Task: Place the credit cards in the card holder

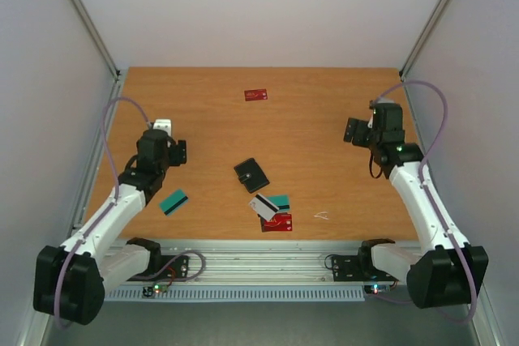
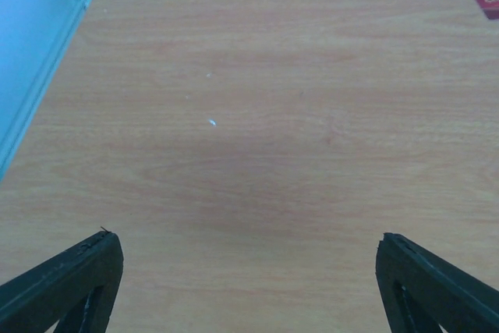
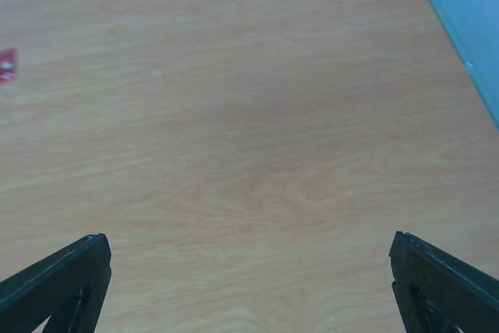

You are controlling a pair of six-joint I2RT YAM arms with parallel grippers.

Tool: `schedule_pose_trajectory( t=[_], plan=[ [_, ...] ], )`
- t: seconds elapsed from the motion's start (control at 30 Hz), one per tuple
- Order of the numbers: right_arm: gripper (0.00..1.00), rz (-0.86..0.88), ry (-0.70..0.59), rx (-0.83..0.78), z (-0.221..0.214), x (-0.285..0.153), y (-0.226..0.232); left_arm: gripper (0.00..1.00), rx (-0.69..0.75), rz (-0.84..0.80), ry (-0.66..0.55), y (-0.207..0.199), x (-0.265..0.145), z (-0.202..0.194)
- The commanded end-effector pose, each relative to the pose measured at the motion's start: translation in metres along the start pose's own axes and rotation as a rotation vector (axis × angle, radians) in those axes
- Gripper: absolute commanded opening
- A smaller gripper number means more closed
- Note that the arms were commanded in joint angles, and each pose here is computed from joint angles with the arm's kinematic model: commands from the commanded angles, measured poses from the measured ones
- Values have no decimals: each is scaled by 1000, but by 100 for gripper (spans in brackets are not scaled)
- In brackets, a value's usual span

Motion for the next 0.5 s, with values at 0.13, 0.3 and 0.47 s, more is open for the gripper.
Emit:
schedule_pose_trajectory(
  t=[0.13,0.3,0.47],
  plan=[
    [98,-153,-208,-62,-44,43,-20,93,-31,91,-216,12,14,-24],
    [99,-28,-208,-103,-77,75,-25,95,-44,89,-257,12,25,-45],
    [99,58,-235,-92,-86,108,-32,94,-63,48,-250,18,42,-34]
  ],
)
Point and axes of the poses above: each gripper's point midway between its finger pads, its own x axis out along the fingers, its own y axis along the line the jaws close on, z = x × y, the point moved 10 cm from there along -x, back along the fingers, and after that the axes turned 3 degrees about x, right-handed, at the moved point
